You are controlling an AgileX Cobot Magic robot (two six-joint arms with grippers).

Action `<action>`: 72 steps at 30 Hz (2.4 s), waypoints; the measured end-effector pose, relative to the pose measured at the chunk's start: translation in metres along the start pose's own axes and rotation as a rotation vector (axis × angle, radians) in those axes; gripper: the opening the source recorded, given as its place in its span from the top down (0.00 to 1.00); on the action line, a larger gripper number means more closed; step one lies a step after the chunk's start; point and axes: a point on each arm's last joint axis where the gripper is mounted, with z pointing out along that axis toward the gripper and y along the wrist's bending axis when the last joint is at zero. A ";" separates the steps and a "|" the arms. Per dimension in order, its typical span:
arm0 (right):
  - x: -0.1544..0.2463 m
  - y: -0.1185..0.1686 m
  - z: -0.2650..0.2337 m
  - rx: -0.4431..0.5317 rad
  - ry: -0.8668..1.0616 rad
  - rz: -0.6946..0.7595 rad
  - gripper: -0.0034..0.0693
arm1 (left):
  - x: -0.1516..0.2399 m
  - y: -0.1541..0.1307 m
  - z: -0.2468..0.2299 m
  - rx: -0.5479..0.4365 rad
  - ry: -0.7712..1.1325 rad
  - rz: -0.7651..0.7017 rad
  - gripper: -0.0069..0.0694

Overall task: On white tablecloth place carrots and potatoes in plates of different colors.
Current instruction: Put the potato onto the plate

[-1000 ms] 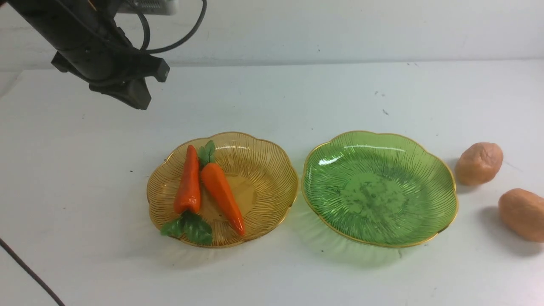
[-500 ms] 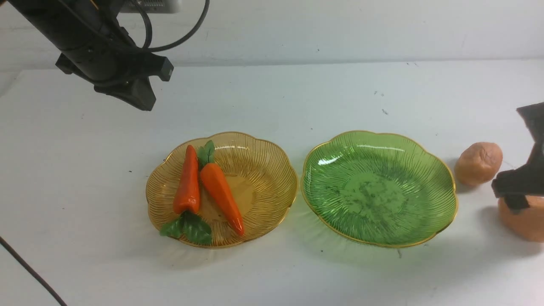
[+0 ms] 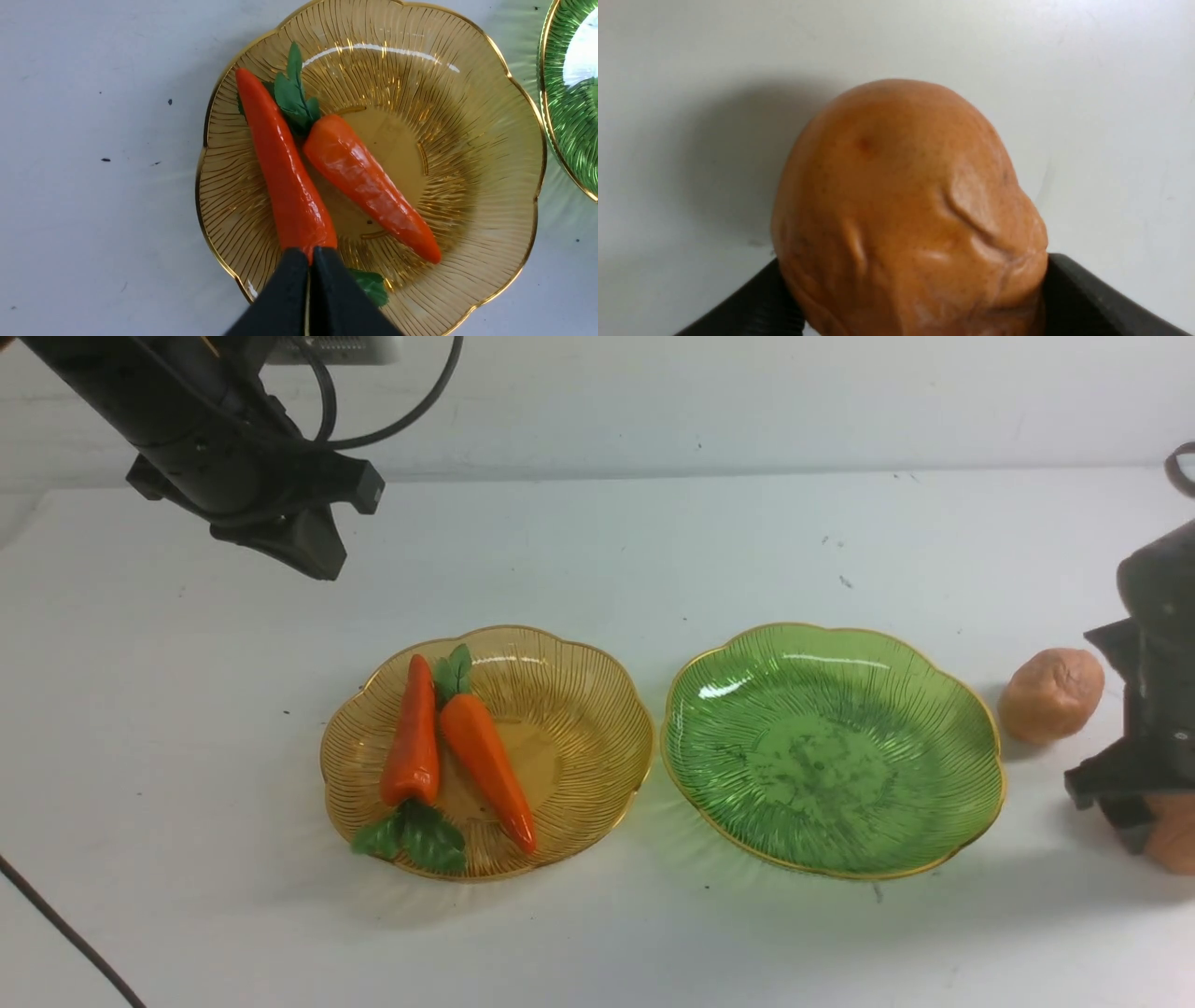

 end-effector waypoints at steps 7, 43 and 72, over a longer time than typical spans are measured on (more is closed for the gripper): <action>-0.008 -0.009 -0.055 -0.142 -0.090 0.113 0.14 | 0.000 0.000 0.000 0.001 0.000 0.001 0.91; -0.063 0.049 -0.149 -0.277 -0.390 0.004 0.32 | 0.000 0.000 0.000 0.001 0.000 0.001 0.91; -0.082 -0.041 -0.051 -0.315 -0.102 0.755 0.03 | 0.000 0.001 0.000 -0.010 0.002 0.012 0.91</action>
